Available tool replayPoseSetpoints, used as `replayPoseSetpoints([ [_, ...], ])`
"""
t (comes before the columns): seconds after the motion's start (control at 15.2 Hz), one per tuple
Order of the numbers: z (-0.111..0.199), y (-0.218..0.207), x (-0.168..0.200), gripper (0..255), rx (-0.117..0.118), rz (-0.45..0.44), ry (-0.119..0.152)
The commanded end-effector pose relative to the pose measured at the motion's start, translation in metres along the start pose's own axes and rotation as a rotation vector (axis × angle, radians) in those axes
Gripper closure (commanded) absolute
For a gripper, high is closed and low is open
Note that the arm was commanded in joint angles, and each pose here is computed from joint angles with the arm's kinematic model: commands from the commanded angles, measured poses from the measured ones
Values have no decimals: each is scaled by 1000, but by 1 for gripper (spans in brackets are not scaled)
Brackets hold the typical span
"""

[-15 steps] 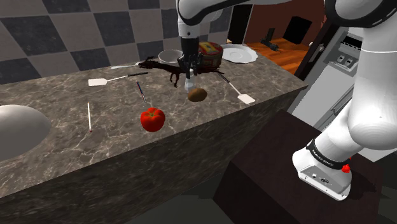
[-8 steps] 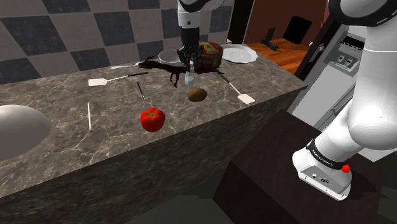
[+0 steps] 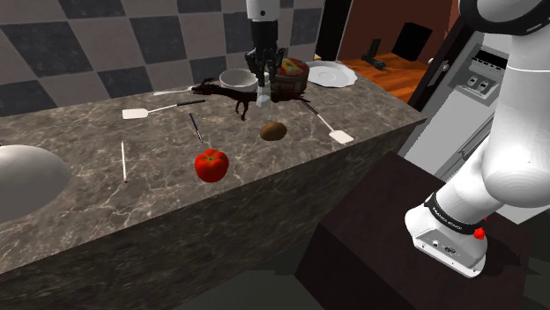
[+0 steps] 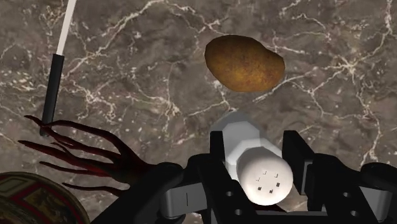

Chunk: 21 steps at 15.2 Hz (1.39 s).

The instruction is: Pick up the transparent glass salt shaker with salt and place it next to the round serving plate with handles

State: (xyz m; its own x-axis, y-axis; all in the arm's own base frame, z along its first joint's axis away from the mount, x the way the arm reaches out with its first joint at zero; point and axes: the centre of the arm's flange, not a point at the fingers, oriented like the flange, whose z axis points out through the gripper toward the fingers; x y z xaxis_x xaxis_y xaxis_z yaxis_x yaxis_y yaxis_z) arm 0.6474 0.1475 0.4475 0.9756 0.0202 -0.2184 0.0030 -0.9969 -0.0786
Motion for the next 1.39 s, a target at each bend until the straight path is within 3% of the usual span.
replayPoseSetpoints([
  [0.0, -9, -2, -2, 255, 0, 0, 0],
  [1.06, -87, -8, -19, 255, 0, 0, 0],
  [1.32, -88, 43, -34, 255, 0, 0, 0],
])
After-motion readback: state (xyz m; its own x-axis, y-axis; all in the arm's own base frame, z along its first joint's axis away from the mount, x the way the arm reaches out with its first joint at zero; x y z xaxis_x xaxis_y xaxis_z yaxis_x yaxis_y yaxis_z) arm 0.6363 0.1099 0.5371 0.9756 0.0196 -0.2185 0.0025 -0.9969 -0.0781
